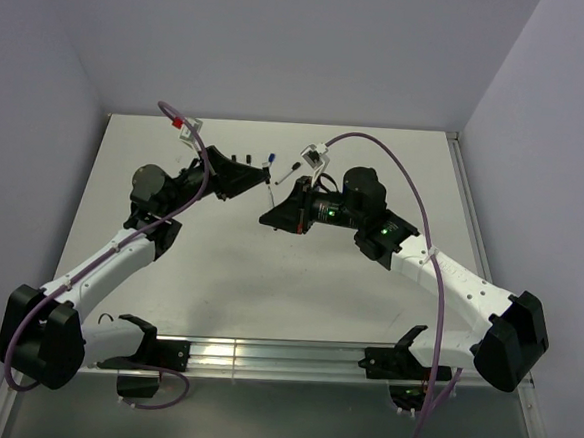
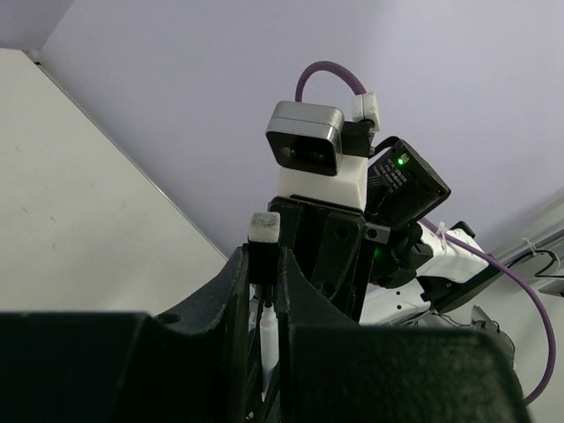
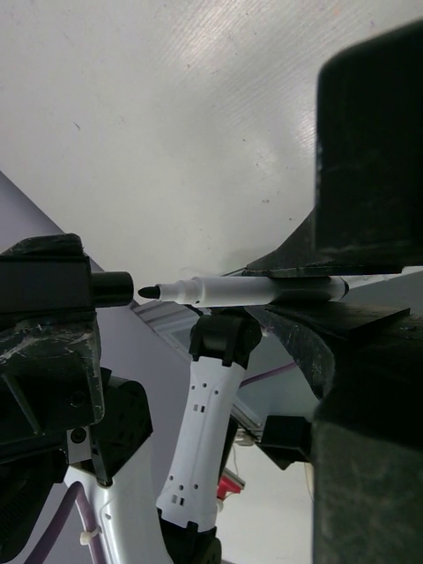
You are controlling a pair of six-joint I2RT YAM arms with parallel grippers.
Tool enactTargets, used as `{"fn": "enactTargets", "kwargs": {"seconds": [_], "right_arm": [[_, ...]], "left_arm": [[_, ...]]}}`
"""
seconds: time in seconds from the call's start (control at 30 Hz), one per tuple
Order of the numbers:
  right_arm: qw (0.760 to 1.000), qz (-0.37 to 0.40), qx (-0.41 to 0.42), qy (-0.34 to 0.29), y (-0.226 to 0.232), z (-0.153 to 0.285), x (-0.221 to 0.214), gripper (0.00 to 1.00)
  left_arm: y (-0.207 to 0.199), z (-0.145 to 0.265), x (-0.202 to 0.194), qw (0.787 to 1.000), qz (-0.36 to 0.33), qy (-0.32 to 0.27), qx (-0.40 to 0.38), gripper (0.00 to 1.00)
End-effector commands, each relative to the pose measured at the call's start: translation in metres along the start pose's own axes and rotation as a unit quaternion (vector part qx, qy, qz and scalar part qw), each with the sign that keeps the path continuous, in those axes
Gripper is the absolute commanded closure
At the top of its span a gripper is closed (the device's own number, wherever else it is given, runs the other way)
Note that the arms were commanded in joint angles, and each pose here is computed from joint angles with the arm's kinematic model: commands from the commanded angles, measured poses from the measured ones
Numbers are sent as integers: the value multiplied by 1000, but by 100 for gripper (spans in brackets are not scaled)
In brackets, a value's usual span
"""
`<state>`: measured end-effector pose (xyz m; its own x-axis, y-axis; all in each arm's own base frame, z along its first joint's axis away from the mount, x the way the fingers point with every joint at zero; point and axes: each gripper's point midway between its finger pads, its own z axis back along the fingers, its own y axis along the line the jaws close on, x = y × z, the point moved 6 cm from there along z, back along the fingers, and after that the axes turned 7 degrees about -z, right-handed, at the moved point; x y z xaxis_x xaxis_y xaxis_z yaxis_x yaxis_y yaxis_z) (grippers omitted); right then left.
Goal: Insert the pens into the pen caps
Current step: Insert the pen cap onto the pen.
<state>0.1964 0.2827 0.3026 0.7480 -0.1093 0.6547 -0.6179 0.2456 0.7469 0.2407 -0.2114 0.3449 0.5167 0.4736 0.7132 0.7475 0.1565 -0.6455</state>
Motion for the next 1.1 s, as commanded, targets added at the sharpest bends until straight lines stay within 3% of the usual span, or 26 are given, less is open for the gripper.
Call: {"fn": "enactTargets", "kwargs": {"seconds": [0.0, 0.7, 1.07], "right_arm": [[999, 28, 16, -21, 13, 5, 10, 100], [998, 35, -3, -47, 13, 14, 19, 100], [996, 39, -22, -76, 10, 23, 27, 100]], "left_arm": [[-14, -2, 5, 999, -27, -3, -34, 100], [-18, -8, -5, 998, -25, 19, -48, 100], [-32, -20, -32, 994, -32, 67, -75, 100]]}}
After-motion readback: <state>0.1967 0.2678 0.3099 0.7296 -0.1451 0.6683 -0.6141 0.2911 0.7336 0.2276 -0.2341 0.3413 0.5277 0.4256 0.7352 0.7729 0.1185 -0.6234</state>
